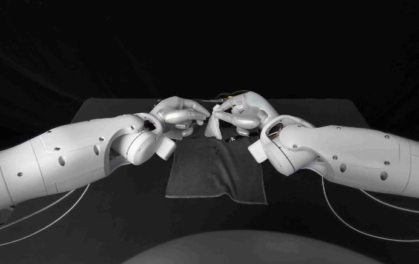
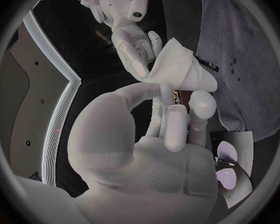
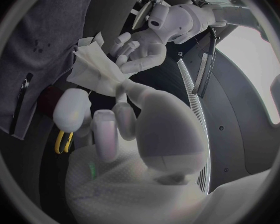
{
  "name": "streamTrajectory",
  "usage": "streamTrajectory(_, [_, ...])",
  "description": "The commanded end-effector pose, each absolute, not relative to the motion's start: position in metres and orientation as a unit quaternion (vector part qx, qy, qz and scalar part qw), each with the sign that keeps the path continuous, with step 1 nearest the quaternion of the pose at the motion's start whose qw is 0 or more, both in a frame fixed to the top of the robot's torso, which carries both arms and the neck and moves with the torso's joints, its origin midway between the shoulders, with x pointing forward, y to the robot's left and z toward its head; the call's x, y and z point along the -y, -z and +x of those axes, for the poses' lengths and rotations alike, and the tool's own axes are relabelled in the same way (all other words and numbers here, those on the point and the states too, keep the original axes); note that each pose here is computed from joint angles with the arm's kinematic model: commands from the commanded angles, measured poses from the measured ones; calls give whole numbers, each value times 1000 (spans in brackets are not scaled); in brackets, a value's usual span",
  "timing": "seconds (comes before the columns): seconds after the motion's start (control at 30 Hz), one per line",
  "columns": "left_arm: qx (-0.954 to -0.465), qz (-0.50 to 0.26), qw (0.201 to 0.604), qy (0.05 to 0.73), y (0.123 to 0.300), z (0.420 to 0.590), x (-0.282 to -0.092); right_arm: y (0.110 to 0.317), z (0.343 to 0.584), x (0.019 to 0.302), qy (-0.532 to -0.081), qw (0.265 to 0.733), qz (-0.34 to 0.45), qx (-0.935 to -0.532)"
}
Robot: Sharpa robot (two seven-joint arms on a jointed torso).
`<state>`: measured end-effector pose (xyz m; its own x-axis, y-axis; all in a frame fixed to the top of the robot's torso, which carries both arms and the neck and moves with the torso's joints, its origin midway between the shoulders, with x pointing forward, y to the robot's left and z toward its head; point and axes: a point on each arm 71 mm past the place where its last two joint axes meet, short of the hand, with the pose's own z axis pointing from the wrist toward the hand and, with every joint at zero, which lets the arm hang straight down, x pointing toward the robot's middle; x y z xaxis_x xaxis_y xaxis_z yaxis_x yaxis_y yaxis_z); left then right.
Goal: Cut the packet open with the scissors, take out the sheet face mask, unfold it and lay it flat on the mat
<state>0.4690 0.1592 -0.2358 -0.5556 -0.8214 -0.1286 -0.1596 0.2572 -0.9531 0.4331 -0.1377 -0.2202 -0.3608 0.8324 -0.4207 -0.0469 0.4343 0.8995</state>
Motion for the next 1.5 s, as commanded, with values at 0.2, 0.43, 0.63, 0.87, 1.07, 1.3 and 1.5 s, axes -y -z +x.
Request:
streamTrajectory(0.2, [-754, -311, 290, 501, 239, 463, -158, 220, 434, 138, -450, 490, 284, -691])
streamTrajectory(0.43, [-762, -293, 283, 502, 240, 461, -154, 220, 434, 137, -451, 489, 283, -691])
streamTrajectory(0.63, [-762, -285, 287, 506, 240, 460, -149, 220, 433, 136, -452, 488, 282, -691])
streamTrajectory(0.87, [-754, -285, 296, 513, 240, 461, -145, 220, 432, 134, -454, 486, 281, -692])
streamTrajectory(1.07, [-740, -292, 304, 525, 237, 462, -145, 220, 432, 134, -453, 484, 282, -694])
streamTrajectory(1.3, [-728, -302, 307, 534, 235, 462, -146, 223, 431, 134, -451, 481, 284, -696])
streamTrajectory(1.5, [-725, -307, 304, 537, 235, 462, -147, 224, 431, 133, -451, 480, 285, -697])
